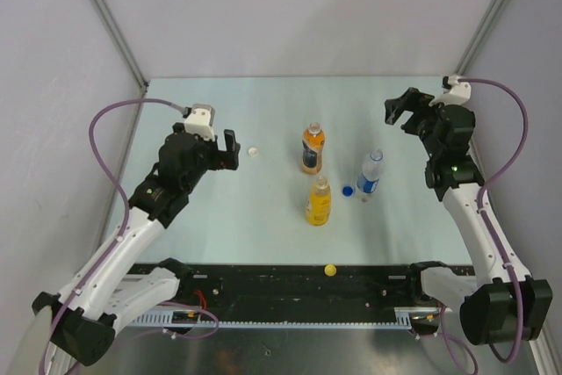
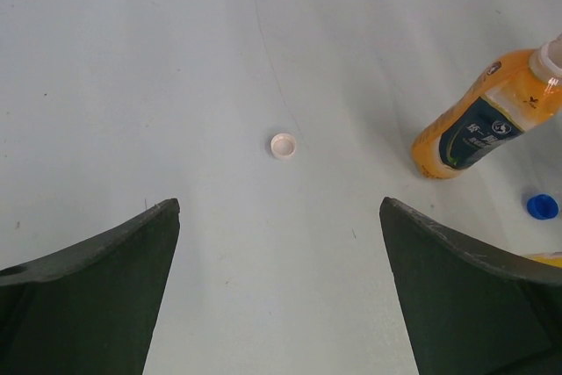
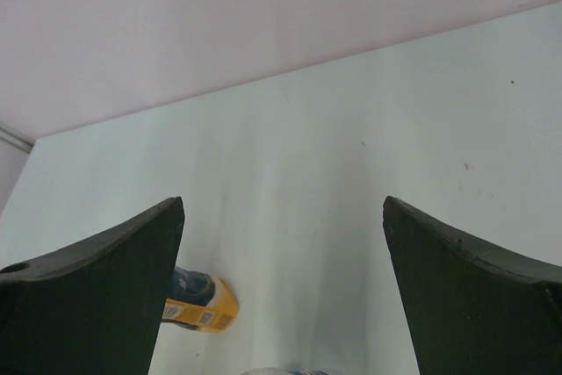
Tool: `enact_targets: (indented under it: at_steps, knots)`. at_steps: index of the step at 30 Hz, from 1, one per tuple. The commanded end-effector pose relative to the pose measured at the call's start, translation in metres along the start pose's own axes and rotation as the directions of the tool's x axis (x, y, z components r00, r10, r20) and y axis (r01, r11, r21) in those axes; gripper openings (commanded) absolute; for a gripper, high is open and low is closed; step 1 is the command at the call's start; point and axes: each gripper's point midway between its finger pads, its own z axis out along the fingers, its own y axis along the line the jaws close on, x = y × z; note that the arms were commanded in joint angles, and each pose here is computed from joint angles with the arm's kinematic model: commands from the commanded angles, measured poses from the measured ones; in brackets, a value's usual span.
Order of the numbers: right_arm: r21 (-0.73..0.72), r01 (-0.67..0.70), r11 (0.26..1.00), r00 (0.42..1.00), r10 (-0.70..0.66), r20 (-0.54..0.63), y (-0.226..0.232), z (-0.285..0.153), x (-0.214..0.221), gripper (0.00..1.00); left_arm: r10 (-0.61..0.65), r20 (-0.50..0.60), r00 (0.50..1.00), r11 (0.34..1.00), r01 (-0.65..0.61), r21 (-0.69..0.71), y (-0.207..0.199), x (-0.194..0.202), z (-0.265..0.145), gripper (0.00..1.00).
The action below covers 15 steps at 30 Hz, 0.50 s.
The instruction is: Unscrew the bottle caps
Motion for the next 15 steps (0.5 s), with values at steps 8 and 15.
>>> enact_targets:
  at_steps: [8,15]
  knots:
    - [0.156,0.060,0.986,0.992,-0.041,-0.119,-0.041,0.020,0.040,0.99,0.050,0.004,0.999,0.998,-0.050,0.042,-0.012,-0.023,0.021,0.99]
    - [0.237,0.050,0.970,0.987,-0.012,-0.160,-0.059,0.030,0.059,0.99,0.053,-0.027,0.998,0.998,-0.052,0.038,-0.014,-0.020,0.034,0.99]
